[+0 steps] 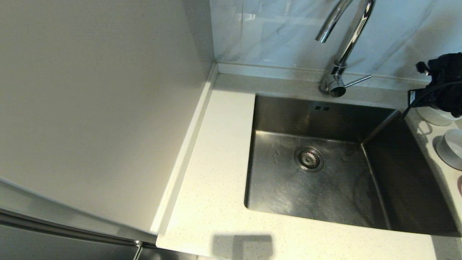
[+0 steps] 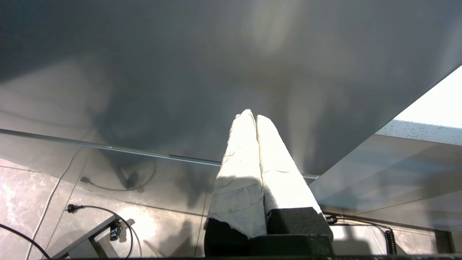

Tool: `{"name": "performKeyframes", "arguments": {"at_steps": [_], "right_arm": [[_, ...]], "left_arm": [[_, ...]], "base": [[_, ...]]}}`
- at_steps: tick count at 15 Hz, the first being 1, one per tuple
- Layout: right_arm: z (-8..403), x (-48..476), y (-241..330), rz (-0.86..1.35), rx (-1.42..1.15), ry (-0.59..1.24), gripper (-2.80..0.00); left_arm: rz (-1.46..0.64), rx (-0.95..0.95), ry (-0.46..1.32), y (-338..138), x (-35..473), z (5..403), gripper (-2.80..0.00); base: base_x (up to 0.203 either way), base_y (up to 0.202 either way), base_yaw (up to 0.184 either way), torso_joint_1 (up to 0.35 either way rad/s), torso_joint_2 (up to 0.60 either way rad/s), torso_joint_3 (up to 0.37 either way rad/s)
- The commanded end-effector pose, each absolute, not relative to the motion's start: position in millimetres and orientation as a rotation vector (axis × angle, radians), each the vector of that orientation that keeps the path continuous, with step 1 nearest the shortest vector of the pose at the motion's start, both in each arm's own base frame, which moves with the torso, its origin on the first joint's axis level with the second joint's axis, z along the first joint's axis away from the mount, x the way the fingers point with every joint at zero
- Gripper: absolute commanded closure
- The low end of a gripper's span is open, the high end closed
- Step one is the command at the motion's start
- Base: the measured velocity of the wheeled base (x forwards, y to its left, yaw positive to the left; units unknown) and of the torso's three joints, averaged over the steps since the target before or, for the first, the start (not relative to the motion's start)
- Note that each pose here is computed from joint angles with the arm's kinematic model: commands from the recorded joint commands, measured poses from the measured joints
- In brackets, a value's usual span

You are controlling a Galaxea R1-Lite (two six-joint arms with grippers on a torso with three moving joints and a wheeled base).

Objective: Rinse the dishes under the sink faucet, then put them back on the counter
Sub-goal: Put a bowl into the sink

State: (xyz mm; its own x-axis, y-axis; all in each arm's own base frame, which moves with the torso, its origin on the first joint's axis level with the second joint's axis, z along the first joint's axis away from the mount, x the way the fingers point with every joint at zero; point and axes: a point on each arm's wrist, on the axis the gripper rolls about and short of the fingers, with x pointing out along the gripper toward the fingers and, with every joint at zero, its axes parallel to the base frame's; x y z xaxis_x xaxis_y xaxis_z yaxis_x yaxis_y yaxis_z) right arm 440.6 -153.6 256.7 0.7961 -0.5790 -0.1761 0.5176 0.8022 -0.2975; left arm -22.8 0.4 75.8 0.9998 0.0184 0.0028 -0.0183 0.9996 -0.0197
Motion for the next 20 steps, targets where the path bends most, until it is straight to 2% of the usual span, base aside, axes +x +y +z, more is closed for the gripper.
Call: {"name": "performKeyframes", "arguments": {"at_steps": [1, 6, 13, 14, 20], "right_arm": [[261, 440, -148, -0.589, -0.244, 0.251, 0.0], [286, 430, -131, -0.586, -0.222, 0.186, 0.0], [295, 404, -136, -0.609, -0.201, 0.317, 0.0], [296, 403, -136, -0.607, -0.187, 0.31, -2.8], [277, 416, -140, -0.598, -0.182, 0.35, -2.8]], "left_arm": [[0.02, -0.02, -0.006, 0, -23, 76, 0.0], [0.02, -0.02, -0.006, 0, -23, 76, 0.0], [0.02, -0.02, -0.006, 0, -23, 76, 0.0], [0.02, -0.021, -0.006, 0, -23, 76, 0.0], [0.02, -0.02, -0.006, 0, -23, 76, 0.0]], "base": [[0.0, 0.0, 0.0, 0.0, 0.0, 0.0], [0.0, 0.0, 0.0, 0.0, 0.0, 0.0], [0.0, 0.0, 0.0, 0.0, 0.0, 0.0], [0.0, 0.0, 0.0, 0.0, 0.0, 0.0], [0.0, 0.0, 0.0, 0.0, 0.0, 0.0]]}}
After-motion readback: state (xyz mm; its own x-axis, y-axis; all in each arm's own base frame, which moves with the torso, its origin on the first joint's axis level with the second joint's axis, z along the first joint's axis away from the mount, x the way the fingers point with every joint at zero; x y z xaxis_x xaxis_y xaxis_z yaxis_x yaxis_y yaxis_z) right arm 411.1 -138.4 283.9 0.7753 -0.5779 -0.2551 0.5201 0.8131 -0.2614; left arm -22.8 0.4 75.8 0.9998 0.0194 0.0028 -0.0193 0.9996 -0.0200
